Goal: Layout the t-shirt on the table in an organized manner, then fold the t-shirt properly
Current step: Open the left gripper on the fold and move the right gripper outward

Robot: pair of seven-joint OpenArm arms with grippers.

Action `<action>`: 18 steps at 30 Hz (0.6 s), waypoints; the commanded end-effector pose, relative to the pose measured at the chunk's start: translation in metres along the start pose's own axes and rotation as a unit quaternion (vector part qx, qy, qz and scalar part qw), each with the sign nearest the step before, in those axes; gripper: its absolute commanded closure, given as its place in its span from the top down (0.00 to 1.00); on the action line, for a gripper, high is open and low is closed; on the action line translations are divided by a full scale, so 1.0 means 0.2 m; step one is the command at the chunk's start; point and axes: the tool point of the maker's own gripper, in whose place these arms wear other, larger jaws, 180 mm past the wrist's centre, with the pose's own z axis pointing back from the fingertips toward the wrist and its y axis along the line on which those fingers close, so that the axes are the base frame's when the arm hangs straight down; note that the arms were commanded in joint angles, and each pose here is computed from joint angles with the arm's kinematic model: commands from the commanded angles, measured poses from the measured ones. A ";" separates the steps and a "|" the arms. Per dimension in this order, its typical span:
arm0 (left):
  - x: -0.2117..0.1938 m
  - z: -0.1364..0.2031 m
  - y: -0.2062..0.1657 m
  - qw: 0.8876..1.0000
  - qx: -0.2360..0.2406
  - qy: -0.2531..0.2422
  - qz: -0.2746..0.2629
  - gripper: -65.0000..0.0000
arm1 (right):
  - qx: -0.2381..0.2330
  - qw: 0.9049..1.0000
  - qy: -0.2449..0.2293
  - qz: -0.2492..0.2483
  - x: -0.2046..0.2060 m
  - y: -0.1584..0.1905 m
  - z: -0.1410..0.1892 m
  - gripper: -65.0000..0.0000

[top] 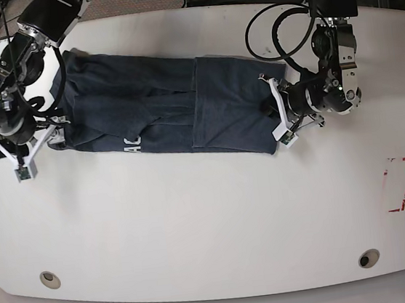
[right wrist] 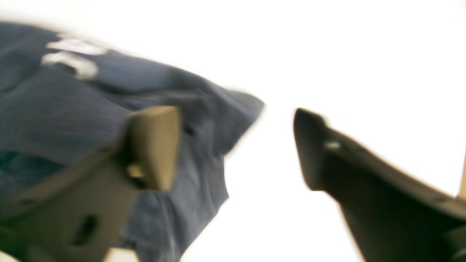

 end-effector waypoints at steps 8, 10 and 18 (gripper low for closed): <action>-0.10 0.07 0.13 0.999 0.039 0.037 0.007 0.06 | 0.108 0.984 -0.056 -0.134 -0.09 0.00 -0.06 1.00; -0.10 0.07 0.14 0.999 0.039 0.036 0.008 0.06 | 0.125 0.978 -0.046 -0.160 -0.15 0.01 -0.10 0.99; -0.10 0.07 0.13 0.999 0.039 0.037 0.008 0.06 | 0.166 0.960 -0.007 -0.224 -0.34 0.04 -0.19 0.99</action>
